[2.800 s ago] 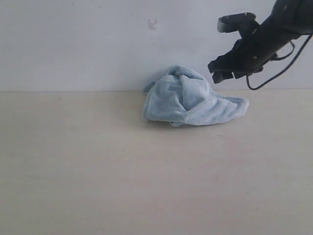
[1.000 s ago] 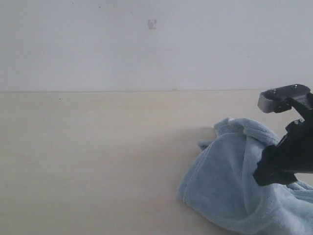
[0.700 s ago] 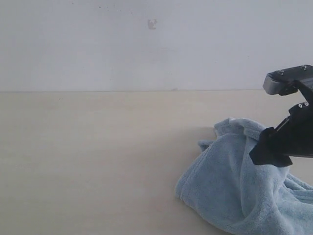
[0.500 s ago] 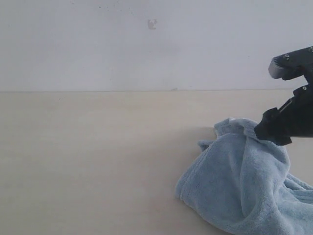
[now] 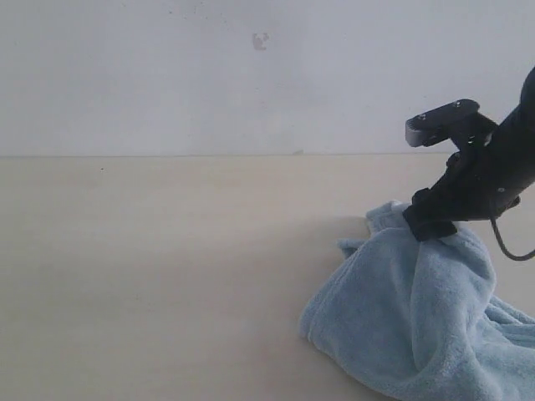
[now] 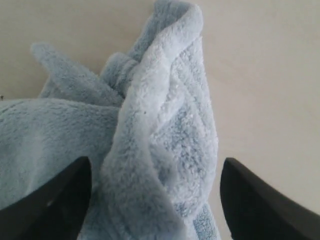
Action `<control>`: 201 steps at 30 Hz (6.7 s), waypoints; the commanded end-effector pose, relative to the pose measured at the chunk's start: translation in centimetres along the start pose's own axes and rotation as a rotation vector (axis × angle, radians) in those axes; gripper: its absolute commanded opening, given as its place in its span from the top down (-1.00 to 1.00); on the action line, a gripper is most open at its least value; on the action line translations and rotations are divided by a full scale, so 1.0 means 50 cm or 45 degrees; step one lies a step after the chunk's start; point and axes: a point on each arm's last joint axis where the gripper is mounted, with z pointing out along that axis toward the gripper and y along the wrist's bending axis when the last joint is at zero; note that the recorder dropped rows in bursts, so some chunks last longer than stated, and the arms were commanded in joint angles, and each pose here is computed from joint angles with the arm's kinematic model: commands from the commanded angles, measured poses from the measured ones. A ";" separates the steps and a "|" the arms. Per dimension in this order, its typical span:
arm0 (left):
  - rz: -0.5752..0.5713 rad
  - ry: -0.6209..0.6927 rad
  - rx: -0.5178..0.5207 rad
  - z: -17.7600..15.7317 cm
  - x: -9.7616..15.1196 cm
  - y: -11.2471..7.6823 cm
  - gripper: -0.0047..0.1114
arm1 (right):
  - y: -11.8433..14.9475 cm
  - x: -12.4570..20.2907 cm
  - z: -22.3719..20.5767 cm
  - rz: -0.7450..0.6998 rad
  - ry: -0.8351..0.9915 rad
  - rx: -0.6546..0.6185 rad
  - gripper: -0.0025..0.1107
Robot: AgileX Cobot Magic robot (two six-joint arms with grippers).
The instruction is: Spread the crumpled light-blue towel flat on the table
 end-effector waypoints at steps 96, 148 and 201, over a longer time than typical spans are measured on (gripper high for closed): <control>-0.137 0.412 1.304 0.396 -0.179 -0.250 -0.11 | 0.262 0.003 -0.313 -0.554 -0.681 -0.545 0.93; 0.134 0.486 1.277 0.492 -0.131 -0.377 -0.11 | 0.262 0.003 -0.313 -0.551 -0.680 -0.546 0.93; 0.046 -0.031 0.252 0.155 -0.300 -0.082 0.75 | 0.250 0.039 -0.295 -0.444 -0.353 -0.520 -0.14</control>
